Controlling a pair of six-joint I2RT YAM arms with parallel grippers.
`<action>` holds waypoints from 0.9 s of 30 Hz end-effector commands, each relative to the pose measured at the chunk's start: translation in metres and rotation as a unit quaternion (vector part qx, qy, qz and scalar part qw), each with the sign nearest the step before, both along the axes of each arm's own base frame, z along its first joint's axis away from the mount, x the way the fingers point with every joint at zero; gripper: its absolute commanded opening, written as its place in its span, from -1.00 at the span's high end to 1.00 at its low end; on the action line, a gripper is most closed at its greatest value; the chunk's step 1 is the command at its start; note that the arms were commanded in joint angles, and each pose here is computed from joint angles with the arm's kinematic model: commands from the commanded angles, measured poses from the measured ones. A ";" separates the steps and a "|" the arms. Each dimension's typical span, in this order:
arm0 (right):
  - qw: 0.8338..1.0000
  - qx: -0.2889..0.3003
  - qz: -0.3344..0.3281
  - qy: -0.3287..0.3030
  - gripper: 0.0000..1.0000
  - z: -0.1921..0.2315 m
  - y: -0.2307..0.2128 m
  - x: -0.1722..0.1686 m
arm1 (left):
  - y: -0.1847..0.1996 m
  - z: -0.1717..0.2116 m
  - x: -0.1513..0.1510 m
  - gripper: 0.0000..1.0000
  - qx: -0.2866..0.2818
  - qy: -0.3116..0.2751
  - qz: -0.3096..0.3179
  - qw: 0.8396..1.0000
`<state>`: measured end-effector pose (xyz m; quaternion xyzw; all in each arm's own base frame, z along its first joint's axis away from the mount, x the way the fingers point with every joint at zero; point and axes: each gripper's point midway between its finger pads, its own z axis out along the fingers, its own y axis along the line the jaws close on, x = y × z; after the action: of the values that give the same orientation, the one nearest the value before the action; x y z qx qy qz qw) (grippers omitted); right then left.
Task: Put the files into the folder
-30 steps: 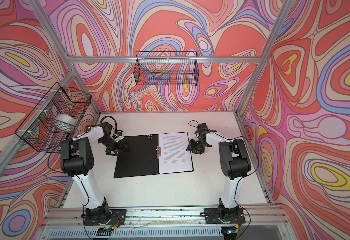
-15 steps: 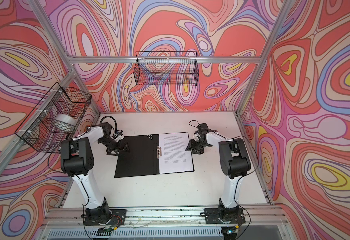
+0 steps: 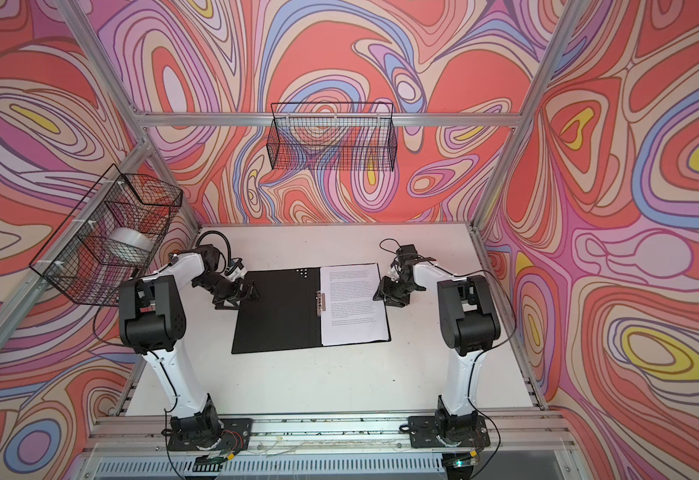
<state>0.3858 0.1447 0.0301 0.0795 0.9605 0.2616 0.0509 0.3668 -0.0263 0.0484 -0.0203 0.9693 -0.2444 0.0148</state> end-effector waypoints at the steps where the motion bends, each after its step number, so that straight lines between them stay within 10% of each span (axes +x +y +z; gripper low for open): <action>1: 0.998 -0.013 0.013 0.060 -0.03 -0.035 0.003 -0.024 | -0.037 0.038 -0.003 -1.00 -0.090 -0.014 -0.015 0.996; 27: 0.998 -0.010 0.021 0.064 -0.03 -0.036 0.005 -0.021 | -0.056 0.099 -0.008 -1.00 -0.155 -0.066 -0.028 0.985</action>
<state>0.3892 0.1388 0.0292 0.0808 0.9645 0.2472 0.0454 0.3718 -0.0421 0.1173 -0.0024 0.9518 -0.2967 0.0776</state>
